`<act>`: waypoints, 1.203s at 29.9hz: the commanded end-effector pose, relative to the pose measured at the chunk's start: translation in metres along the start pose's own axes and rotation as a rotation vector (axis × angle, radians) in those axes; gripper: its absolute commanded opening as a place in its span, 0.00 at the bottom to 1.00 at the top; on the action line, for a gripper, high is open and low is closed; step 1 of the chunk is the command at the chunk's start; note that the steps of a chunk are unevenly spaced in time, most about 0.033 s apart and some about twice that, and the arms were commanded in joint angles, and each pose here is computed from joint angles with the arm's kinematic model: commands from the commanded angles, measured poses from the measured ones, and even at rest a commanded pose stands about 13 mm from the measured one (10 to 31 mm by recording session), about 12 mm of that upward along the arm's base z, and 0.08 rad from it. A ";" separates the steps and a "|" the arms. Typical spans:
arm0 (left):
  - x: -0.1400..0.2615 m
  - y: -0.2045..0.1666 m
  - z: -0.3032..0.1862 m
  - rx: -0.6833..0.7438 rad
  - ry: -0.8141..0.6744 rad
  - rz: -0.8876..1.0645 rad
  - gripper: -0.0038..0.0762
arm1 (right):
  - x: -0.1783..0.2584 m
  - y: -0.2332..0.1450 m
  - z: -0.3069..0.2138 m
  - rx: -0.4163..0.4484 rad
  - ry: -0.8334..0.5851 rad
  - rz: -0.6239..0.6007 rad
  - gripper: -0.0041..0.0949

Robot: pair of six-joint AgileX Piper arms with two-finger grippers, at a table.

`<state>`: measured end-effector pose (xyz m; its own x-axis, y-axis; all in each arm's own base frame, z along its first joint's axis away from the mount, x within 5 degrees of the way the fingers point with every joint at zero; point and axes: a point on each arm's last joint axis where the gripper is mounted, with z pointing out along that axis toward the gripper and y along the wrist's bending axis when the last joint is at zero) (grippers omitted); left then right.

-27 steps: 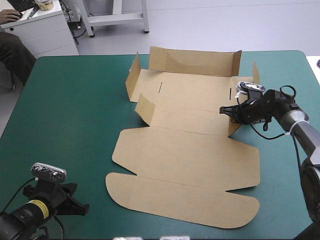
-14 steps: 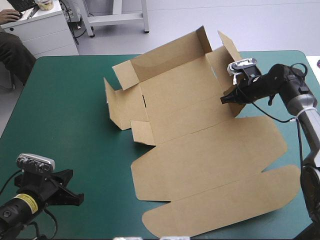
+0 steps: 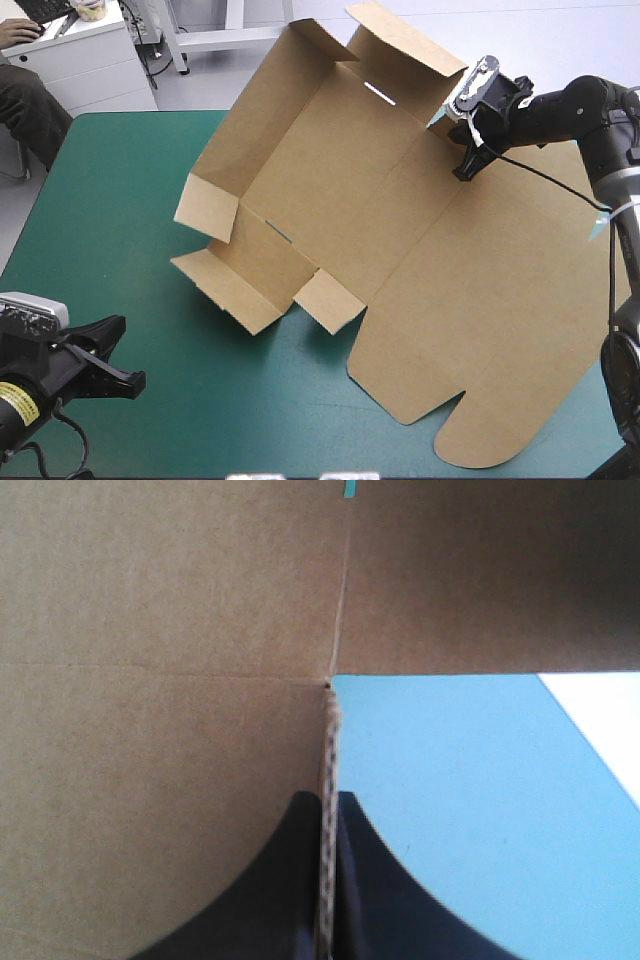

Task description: Fold the box

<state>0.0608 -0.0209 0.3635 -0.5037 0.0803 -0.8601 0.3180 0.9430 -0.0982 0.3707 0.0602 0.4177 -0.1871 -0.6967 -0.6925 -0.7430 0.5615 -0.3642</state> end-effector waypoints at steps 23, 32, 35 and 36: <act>-0.013 0.000 -0.006 -0.001 -0.092 0.022 0.04 | -0.049 0.086 0.135 -0.241 -0.138 -0.447 0.02; -0.013 0.001 -0.006 -0.011 -0.092 0.029 0.04 | -0.046 0.091 0.153 -0.250 -0.150 -0.487 0.18; -0.013 0.001 -0.006 -0.011 -0.092 0.029 0.04 | -0.046 0.091 0.153 -0.244 -0.157 -0.476 0.42; -0.013 0.001 -0.006 -0.011 -0.092 0.029 0.04 | -0.047 0.091 0.152 -0.241 -0.158 -0.477 0.50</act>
<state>0.0619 -0.0186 0.3638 -0.4910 0.0998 -0.8654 0.3076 0.9493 -0.0650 0.4170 0.2123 0.2798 0.2432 -0.8057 -0.5400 -0.9013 0.0180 -0.4328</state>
